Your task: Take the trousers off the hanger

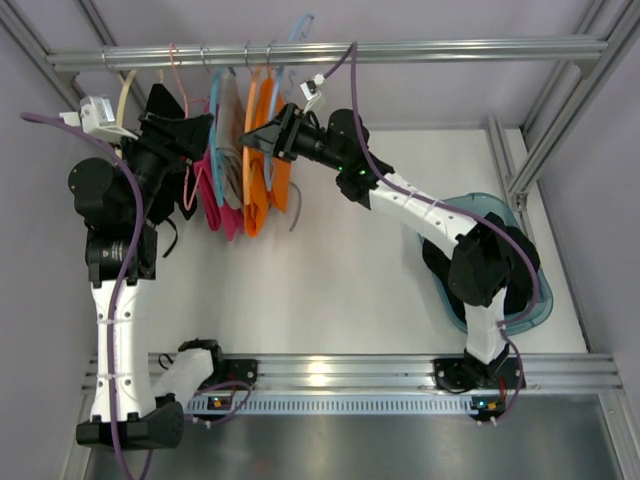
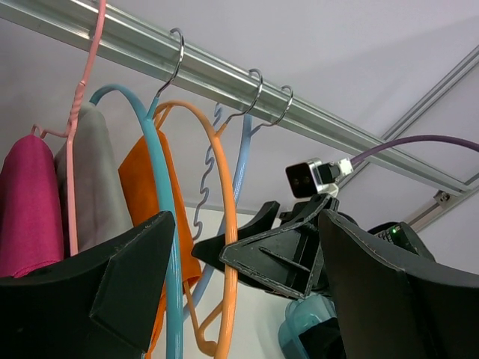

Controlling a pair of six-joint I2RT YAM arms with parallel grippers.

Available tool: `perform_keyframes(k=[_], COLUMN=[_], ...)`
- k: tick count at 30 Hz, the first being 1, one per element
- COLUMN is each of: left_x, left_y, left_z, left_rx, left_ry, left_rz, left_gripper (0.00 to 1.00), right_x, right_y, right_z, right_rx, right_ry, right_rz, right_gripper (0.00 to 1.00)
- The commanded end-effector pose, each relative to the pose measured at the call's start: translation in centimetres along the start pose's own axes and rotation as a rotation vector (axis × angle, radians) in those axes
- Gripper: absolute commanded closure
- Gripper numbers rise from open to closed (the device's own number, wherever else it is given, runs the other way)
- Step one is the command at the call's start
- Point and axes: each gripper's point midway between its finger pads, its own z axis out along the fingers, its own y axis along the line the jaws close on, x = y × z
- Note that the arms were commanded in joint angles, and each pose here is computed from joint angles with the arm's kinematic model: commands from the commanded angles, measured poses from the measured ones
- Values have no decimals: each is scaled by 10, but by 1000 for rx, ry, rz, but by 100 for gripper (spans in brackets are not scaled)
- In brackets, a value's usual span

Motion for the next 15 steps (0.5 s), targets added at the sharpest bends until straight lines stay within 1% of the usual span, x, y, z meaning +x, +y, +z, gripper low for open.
perform_keyframes(k=[1,5,10,11,14,15], left_x=[-16,-13,-13,-12,-14,-14], left_y=[-16,-12,-12,-12,-13,-12], left_z=[-7,-7,-6,-6,-7,-7], left_rx=[51,44,43,43,45,45], left_ry=[-61,-54,-53,-51,-54,-54], left_rz=[21,8,1,1,0,-1], left_gripper=[16,16,16,16,16,16], right_x=[-16,-18,-19,-20,-20,-19], right_y=[46,56,57,59,59,60], right_z=[4,3,6,7,9,9], right_rx=[-142,-191,-211,-216,-234,-244], right_ry=[-52,-59,-62,-67,-67,-65], right_rz=[-52,-74,-101,-104,-120,-128], right_gripper=[44,45,53,57,64,71])
